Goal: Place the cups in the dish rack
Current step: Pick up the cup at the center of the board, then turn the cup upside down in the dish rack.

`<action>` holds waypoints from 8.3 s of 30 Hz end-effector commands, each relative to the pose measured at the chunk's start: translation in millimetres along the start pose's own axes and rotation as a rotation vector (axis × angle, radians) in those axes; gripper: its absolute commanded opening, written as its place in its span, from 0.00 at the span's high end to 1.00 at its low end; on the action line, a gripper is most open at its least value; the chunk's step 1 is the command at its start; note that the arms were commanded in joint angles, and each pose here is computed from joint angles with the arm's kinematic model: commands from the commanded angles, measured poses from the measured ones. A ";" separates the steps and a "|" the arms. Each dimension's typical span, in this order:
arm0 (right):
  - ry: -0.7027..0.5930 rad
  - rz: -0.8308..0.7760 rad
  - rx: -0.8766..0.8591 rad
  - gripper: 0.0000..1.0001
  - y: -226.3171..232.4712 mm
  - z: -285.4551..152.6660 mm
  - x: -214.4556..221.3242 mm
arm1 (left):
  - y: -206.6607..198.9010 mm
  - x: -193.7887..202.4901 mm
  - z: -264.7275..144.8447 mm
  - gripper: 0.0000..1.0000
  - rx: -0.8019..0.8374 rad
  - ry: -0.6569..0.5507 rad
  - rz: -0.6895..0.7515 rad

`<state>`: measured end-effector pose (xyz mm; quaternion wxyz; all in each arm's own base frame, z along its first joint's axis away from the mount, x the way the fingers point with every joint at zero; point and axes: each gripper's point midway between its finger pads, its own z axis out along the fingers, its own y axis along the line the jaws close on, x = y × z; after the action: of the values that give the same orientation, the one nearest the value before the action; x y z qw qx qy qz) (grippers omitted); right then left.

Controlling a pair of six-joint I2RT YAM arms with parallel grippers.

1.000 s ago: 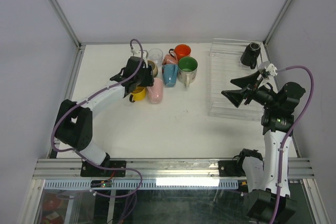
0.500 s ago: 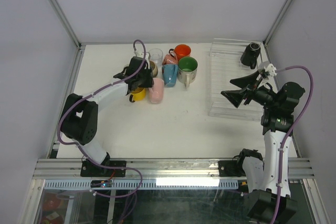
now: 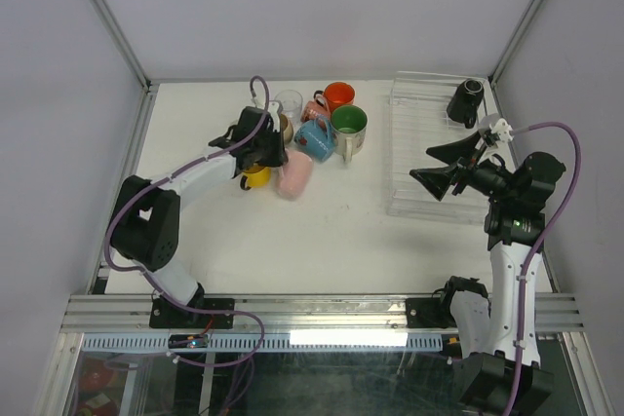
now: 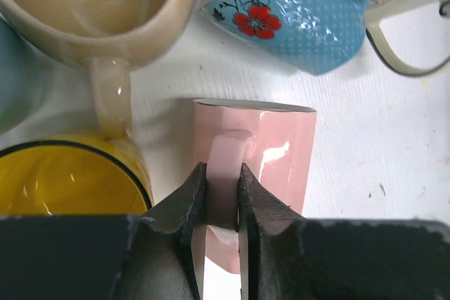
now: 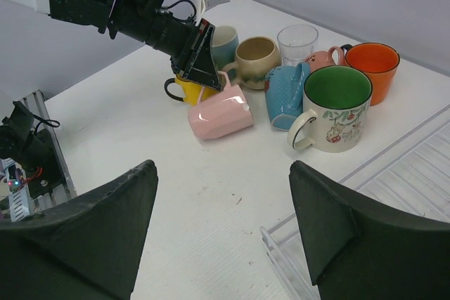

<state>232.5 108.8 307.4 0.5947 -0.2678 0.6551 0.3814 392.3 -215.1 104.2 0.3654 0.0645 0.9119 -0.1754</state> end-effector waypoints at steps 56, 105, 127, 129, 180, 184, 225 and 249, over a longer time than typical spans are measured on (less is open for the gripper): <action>0.474 0.123 -0.663 0.29 117.3 80.3 154.0 | -205.8 42.5 -189.4 1.00 0.684 -0.629 0.426; 0.070 -0.703 -0.509 1.00 102.0 79.9 -26.0 | -177.6 17.4 -332.4 0.13 1.358 -0.481 -0.852; 0.067 -0.988 -0.417 1.00 90.5 71.5 -77.1 | -255.0 -27.4 -308.2 0.12 1.397 -0.160 -1.139; 0.093 -0.988 -0.371 1.00 83.3 71.4 -83.6 | -256.0 -24.8 -311.0 0.13 1.427 -0.171 -1.108; -0.314 -1.952 -0.286 1.00 121.9 10.3 -26.5 | -311.8 20.1 -276.2 0.44 1.533 -0.070 -0.645; -0.311 -1.957 -0.290 1.00 121.7 9.3 -20.8 | -315.3 24.5 -276.9 0.50 1.533 -0.067 -0.587; 0.034 -1.080 -0.066 0.39 83.8 -10.9 -18.8 | -219.2 16.2 -205.1 1.00 1.166 -0.386 -0.421; 0.041 0.097 0.562 0.24 -60.9 -7.3 -45.0 | -277.4 -97.1 -136.0 1.00 0.793 -0.600 0.050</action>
<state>275.0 71.5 316.8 0.5782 -0.1454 0.7919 0.1321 287.5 -407.5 272.9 0.4764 0.1388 0.6905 -0.5264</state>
